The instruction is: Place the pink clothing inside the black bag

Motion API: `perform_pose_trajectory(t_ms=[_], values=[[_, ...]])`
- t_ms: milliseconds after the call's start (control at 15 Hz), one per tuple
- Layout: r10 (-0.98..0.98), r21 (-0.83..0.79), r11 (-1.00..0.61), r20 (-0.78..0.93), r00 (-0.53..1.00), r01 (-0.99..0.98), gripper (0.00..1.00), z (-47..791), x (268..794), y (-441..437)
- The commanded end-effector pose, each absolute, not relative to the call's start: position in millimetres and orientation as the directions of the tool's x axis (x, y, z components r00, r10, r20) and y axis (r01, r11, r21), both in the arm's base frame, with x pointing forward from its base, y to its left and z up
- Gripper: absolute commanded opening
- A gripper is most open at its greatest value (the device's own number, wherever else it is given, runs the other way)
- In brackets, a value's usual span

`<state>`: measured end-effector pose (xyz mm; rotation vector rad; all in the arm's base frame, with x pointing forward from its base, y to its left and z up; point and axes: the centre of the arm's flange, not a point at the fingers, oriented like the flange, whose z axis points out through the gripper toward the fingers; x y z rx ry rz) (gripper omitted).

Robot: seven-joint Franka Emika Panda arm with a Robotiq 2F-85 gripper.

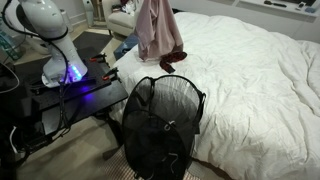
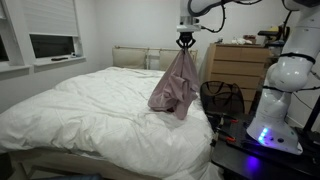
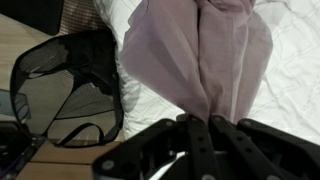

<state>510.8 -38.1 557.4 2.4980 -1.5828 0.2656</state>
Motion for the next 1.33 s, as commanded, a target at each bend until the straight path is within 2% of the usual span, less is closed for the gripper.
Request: perform_pose_trajectory(t_ms=[0, 667, 1267], values=[[-0.927, 0.001, -0.256, 0.283, 0.246, -0.967, 0.01, 607, 478, -66], [-0.945, -0.117, 0.228, 0.211, -0.248, -0.967, 0.01, 669, 397, -191], [-0.731, -0.202, 0.637, 0.148, -0.666, -0.744, 0.01, 666, 315, -310]])
